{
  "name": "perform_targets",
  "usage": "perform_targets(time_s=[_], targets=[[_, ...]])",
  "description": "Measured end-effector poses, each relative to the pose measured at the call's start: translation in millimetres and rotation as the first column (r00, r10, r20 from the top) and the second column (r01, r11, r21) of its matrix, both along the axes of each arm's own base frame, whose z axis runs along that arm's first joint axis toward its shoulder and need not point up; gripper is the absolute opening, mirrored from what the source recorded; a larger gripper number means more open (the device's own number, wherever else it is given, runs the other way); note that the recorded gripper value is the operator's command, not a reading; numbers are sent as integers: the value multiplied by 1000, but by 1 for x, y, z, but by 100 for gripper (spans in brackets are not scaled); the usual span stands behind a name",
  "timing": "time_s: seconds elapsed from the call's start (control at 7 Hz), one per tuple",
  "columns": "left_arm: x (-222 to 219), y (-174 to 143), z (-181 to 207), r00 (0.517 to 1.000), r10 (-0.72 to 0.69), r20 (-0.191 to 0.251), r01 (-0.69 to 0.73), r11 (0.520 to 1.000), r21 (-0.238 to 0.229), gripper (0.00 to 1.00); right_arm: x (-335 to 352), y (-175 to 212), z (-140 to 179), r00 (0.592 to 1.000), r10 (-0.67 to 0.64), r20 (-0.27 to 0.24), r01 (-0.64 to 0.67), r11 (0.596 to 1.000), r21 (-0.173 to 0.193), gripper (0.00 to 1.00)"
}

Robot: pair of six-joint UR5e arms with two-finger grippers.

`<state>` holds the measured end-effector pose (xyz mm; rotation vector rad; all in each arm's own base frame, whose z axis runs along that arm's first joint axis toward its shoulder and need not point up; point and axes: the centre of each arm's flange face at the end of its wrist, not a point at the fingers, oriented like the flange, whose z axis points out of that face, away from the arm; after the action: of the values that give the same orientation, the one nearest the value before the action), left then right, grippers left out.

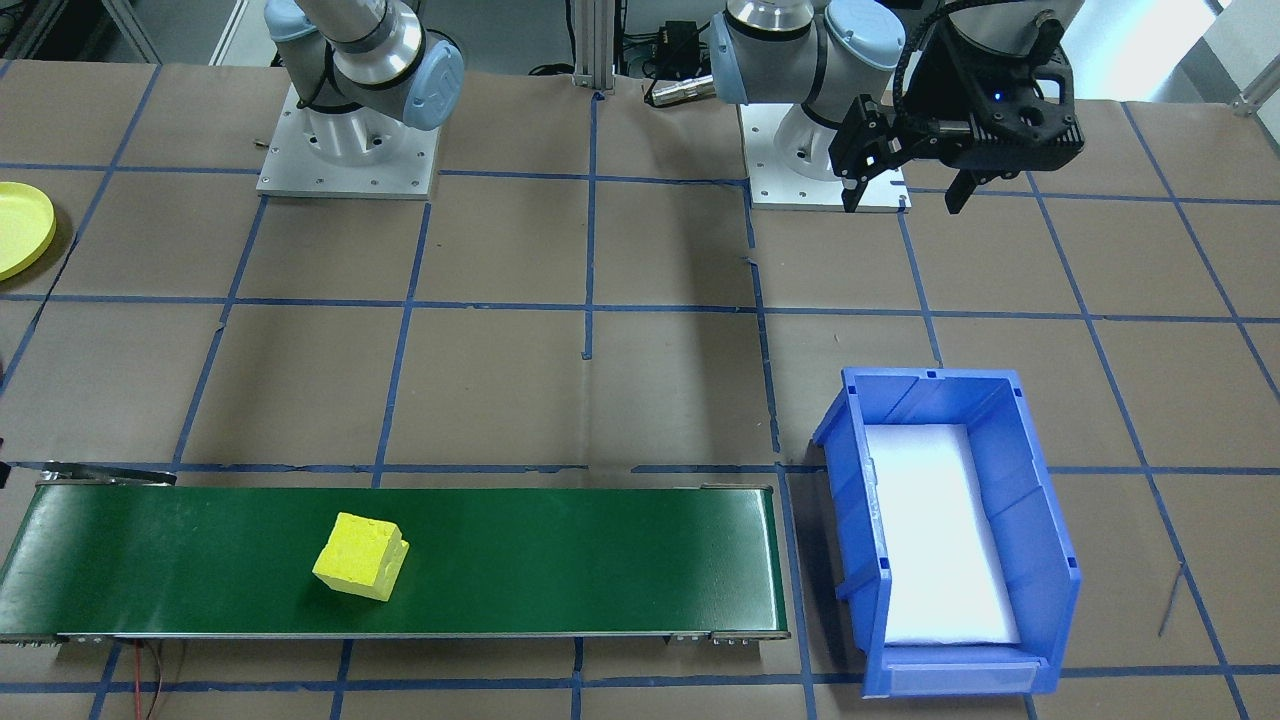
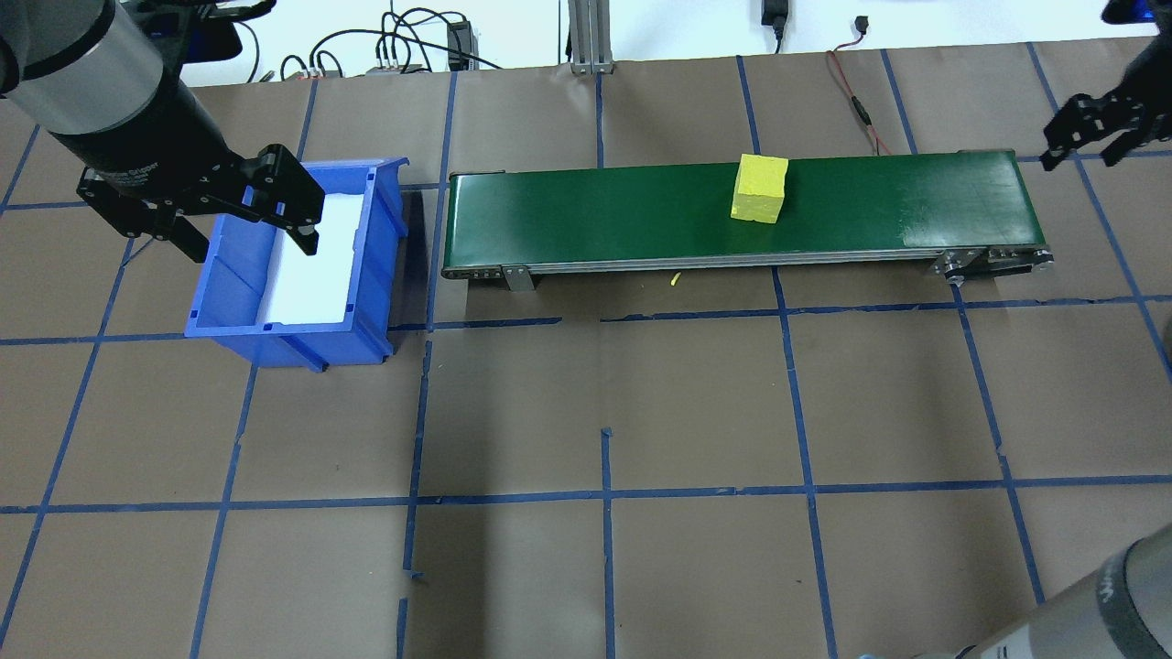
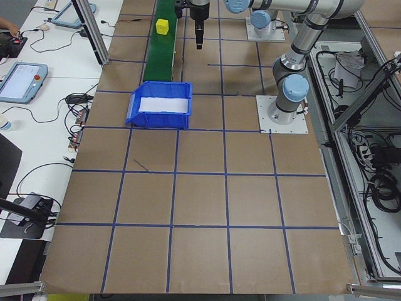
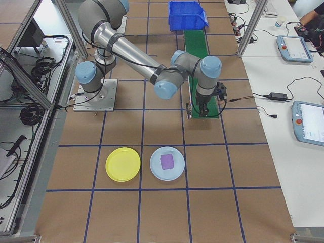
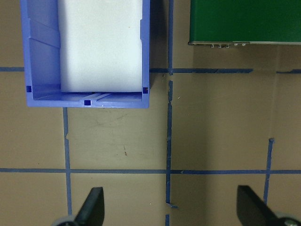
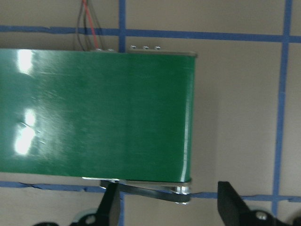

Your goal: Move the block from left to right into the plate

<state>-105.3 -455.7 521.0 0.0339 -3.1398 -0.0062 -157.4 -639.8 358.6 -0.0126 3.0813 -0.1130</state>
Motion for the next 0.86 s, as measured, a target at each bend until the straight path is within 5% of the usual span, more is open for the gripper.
perform_targets(time_s=[0.29, 0.43, 0.57, 0.86], targets=[[-1, 4, 1, 1000, -10, 10, 10, 1000, 6, 100, 59, -16, -8, 992, -56, 113, 58, 998, -16, 80], [0, 5, 1, 999, -40, 11, 40, 999, 11, 100, 79, -19, -17, 989, -52, 139, 53, 999, -4, 80], [2, 5, 1, 997, -80, 10, 79, 997, 12, 100, 90, -20, -25, 987, -53, 151, 52, 999, 10, 96], [3, 5, 2, 995, -101, 10, 101, 995, 11, 100, 103, -23, -34, 986, -53, 160, 49, 998, 26, 100]])
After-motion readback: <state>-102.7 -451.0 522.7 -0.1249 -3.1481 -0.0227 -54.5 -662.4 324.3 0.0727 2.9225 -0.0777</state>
